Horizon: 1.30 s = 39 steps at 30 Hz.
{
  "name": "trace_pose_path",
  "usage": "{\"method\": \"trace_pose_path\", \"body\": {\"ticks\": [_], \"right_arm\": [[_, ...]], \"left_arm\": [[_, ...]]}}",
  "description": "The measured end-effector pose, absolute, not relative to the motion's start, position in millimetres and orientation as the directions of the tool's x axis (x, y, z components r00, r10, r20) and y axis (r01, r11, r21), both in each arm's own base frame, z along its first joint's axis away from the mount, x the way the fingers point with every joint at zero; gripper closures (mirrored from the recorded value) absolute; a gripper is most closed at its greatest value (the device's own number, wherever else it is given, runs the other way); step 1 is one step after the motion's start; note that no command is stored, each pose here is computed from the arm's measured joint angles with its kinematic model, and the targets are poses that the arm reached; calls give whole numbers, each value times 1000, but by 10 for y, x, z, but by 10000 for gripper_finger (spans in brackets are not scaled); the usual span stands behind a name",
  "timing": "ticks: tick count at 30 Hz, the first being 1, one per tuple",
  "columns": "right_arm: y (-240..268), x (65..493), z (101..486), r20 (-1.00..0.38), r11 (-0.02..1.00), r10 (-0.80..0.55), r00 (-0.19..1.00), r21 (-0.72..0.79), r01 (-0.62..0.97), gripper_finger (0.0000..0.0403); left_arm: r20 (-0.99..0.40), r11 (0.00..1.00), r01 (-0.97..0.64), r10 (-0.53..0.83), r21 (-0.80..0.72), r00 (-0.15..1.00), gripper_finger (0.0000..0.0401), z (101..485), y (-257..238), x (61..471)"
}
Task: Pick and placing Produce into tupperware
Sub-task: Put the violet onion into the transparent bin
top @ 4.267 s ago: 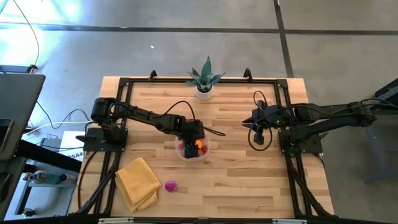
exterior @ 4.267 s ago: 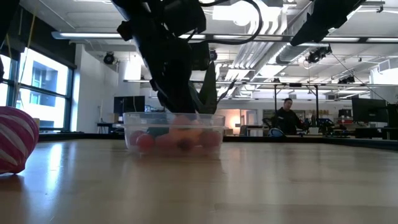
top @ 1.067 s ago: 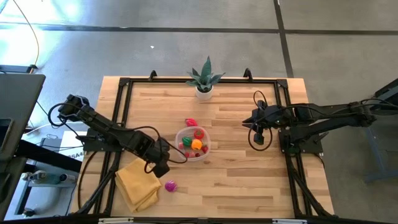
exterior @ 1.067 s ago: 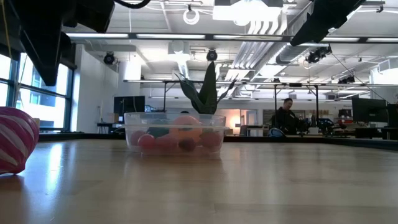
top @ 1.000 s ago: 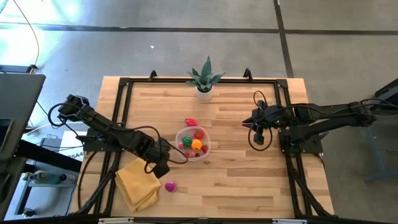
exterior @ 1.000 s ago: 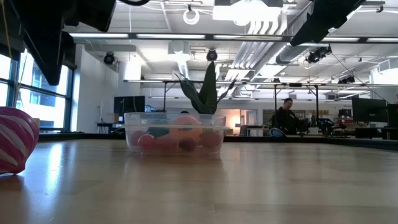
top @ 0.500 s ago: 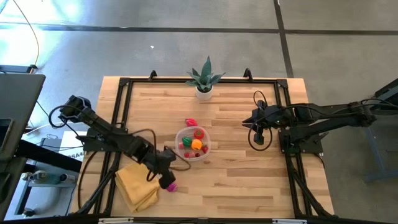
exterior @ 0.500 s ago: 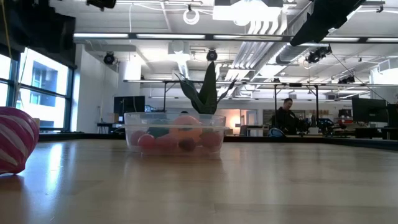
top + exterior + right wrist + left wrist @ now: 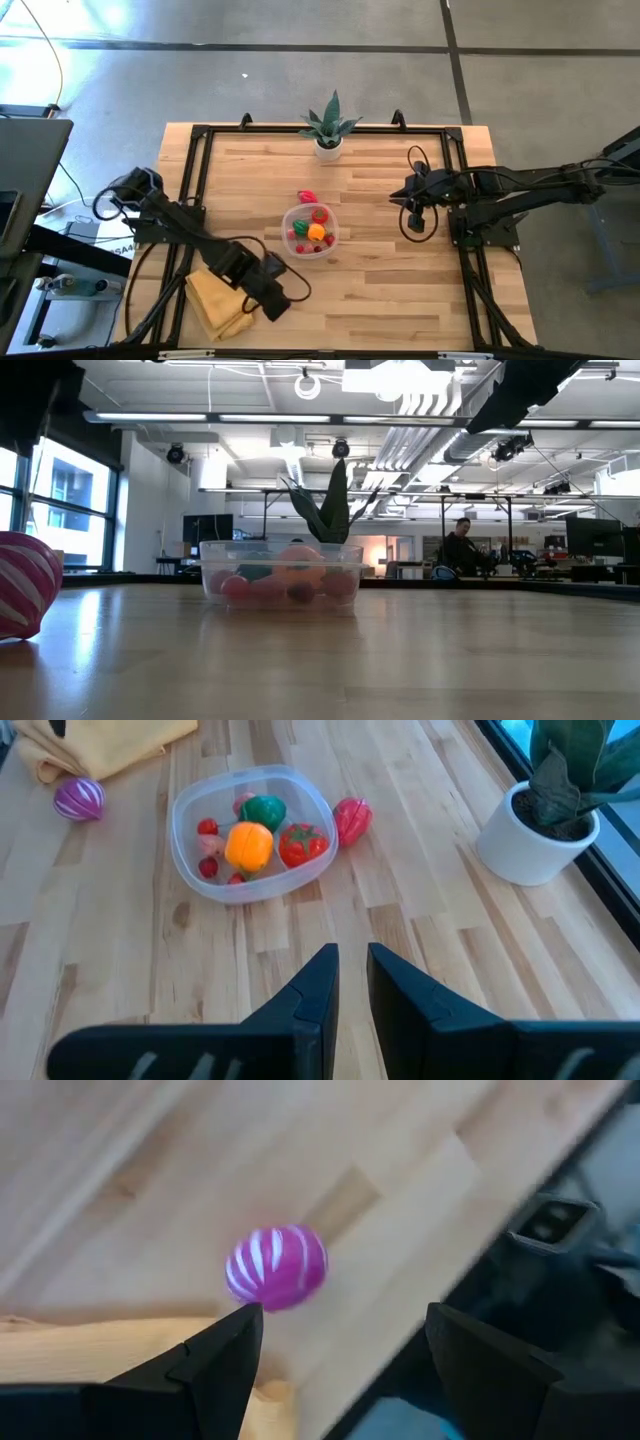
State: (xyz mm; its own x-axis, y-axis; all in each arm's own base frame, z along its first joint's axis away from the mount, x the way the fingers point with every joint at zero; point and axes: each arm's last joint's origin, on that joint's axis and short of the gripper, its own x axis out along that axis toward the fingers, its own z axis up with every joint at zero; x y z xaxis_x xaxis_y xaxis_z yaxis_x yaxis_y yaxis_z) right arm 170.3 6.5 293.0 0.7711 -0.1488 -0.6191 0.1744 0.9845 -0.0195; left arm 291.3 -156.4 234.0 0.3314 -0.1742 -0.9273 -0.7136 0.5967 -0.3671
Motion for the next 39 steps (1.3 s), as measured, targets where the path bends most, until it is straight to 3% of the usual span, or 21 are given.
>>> {"method": "trace_pose_path", "body": {"ticks": [7, 15, 21, 39], "right_arm": [[65, 1708, 2922, -625, 984, -149, 766, -21, 174, 356], [67, 1737, 2902, -634, 984, -150, 758, -24, 174, 356], [68, 1744, 2880, -649, 984, -151, 745, -30, 173, 356], [68, 1746, 2880, -648, 984, -151, 746, -29, 173, 356]], "left_arm": [[-989, 622, -771, -45, -137, 140, 130, 2278, -1625, 3054], [-997, 692, -718, -58, -76, 50, 130, 2031, -1692, 3149], [-992, 709, -694, -110, -124, 65, 130, 2006, -1729, 3191], [-994, 765, -635, -102, -106, 43, 130, 1794, -1679, 3320]]}}
